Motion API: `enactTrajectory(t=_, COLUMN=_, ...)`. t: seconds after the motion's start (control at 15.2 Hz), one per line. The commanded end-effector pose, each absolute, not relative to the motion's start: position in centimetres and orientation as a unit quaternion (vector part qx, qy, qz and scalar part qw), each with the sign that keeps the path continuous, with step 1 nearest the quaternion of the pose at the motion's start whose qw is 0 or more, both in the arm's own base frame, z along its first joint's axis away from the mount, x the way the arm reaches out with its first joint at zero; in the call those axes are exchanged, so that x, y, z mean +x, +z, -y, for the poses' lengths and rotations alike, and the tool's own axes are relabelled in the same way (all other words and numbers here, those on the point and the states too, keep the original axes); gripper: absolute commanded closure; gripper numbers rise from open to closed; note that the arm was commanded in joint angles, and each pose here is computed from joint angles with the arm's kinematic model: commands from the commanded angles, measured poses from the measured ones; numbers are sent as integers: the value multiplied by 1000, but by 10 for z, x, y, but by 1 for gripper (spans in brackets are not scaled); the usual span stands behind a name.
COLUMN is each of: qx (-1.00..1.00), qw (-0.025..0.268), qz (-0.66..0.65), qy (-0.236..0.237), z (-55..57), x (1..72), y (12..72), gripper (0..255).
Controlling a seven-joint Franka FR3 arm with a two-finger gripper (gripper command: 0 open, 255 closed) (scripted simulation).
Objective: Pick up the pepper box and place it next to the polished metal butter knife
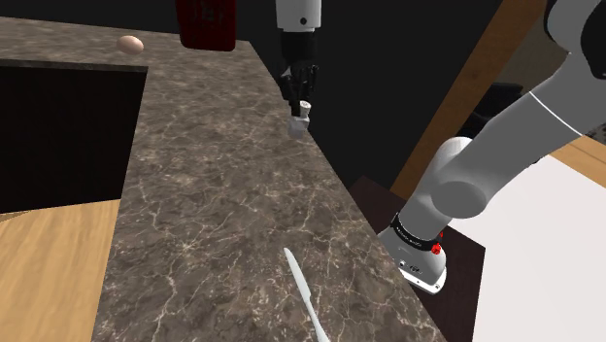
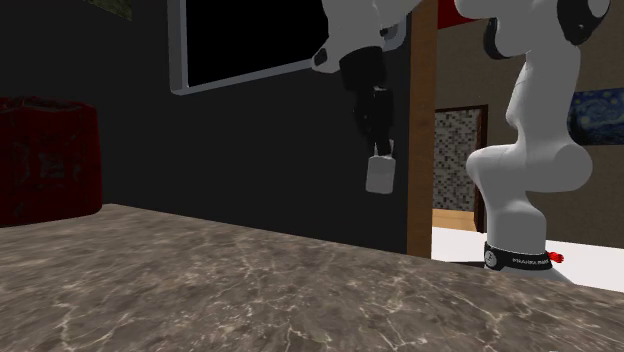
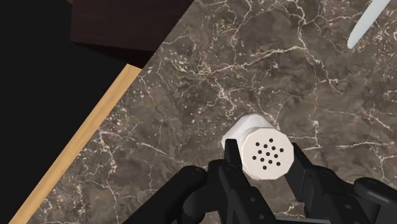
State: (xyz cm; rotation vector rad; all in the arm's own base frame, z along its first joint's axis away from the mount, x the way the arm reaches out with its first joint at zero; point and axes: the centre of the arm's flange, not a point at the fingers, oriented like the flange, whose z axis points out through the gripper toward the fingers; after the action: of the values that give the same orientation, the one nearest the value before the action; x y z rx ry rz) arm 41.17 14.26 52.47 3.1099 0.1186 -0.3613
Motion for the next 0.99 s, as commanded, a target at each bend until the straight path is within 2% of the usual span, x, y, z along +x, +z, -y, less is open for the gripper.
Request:
enactTrajectory(t=0.0, qx=993, qw=4, qz=-37, qy=-116, z=-162, x=393, y=523, gripper=255)
enactTrajectory(t=0.92, qx=993, qw=4, qz=-37, qy=-116, z=-305, x=276, y=523, gripper=255)
